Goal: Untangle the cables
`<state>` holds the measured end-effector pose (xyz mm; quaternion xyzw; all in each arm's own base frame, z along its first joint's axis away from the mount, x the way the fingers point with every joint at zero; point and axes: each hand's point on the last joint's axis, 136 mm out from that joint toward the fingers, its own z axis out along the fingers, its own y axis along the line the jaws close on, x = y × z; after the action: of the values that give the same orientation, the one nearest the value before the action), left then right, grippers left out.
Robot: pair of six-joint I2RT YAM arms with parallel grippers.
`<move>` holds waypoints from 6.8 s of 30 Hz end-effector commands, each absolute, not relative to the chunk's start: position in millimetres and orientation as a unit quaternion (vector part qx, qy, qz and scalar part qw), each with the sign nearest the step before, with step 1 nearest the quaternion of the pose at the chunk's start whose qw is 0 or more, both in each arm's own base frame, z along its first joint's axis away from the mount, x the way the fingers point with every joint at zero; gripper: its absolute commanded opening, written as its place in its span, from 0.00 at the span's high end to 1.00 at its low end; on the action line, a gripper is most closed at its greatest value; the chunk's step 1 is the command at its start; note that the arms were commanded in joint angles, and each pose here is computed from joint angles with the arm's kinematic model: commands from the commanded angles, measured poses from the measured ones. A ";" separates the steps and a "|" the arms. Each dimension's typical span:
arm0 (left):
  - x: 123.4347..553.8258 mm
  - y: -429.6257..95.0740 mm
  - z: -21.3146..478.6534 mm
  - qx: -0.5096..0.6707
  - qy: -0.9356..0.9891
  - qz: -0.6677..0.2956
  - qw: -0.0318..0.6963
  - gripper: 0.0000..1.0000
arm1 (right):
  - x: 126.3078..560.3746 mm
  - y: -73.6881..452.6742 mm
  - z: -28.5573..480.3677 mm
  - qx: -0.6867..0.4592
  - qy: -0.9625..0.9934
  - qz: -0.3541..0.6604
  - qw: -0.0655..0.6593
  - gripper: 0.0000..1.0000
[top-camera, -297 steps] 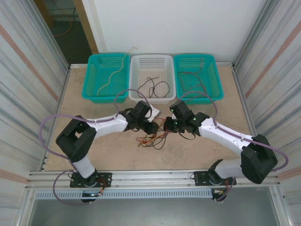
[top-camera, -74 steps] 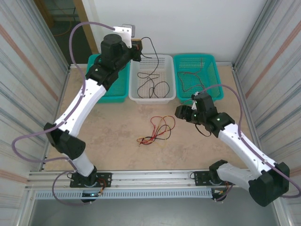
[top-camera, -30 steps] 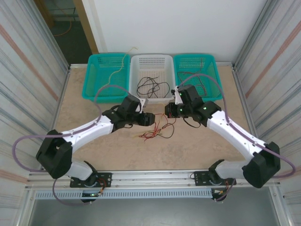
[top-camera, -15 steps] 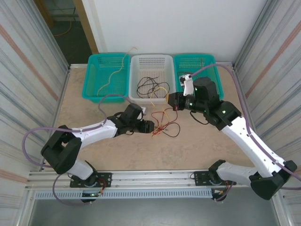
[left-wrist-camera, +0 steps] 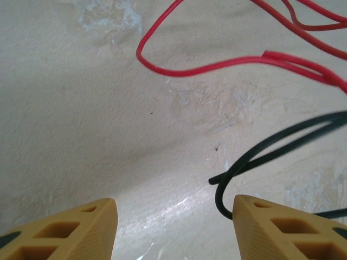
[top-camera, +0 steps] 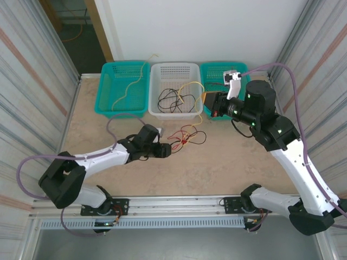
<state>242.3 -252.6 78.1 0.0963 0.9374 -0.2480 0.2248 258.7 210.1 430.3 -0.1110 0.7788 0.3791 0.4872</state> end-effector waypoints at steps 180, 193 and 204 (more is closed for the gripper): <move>223.3 -116.8 396.8 0.129 0.767 -0.103 0.620 1.00 | 340.9 193.7 336.0 0.141 0.792 0.497 0.326 1.00; 220.0 -93.2 361.2 0.076 0.788 -0.096 0.604 1.00 | 367.2 173.9 390.1 0.152 0.745 0.542 0.358 1.00; 264.7 -78.6 376.8 -0.044 0.803 -0.068 0.591 1.00 | 351.8 178.4 369.9 0.097 0.827 0.400 0.383 0.18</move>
<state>253.5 -99.8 356.1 0.0430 0.8148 -0.0695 0.5739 354.5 199.8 385.4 0.0925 0.7995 0.4650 0.3688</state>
